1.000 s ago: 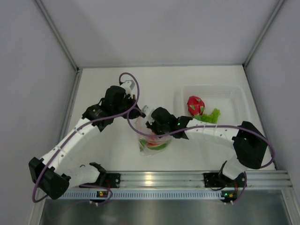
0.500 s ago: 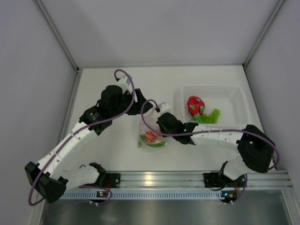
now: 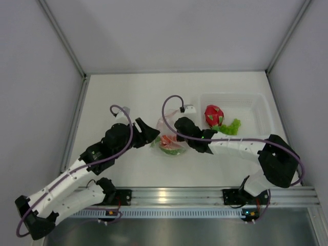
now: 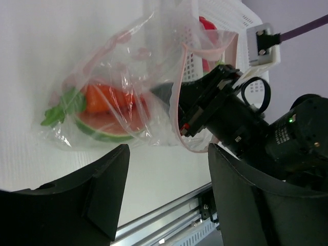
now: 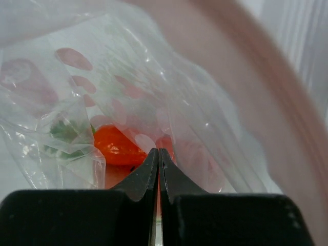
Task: Open the zip-top bag and remove the fake food
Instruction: Adjust the zipper food storage bag at the center of the board.
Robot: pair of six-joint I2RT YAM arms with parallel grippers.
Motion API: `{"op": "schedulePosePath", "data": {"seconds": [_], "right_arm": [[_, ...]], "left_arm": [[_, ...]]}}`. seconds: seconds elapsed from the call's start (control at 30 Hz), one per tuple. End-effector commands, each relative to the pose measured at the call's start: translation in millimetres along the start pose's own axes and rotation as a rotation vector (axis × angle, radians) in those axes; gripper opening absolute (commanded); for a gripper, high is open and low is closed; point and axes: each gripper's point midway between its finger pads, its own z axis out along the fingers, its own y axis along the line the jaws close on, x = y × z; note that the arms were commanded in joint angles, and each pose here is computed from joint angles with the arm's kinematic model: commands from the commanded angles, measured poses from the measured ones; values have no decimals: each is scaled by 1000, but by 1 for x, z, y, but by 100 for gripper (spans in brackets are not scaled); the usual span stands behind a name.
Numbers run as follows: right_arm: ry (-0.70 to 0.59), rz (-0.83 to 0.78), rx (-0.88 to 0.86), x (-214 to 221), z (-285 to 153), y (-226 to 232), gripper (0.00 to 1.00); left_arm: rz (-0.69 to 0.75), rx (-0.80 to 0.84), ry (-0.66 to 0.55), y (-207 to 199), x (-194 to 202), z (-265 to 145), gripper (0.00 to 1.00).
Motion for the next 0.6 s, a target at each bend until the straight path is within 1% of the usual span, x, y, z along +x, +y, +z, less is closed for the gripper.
{"op": "schedulePosePath", "data": {"seconds": [0.0,0.03,0.07,0.17,0.3,0.4,0.57], "right_arm": [[-119,155,35,-42,2,10,0],[-142,157,70,-45,3,6,0],[-150,161,82,-46,2,6,0],[-159,198,97,-44,1,5,0],[-187,233,100,-45,-5,1,0],[-203,237,81,-51,-11,3,0],[-190,216,68,-45,-11,7,0]], "left_arm": [[-108,46,-107,-22,-10,4,69],[-83,39,-70,-27,6,10,69],[-71,17,-89,-27,7,13,69],[-47,1,-58,-35,24,21,69],[-56,-52,-69,-27,28,32,62],[-66,-92,-84,-19,30,40,62],[-82,-64,-117,-29,25,49,63]]}}
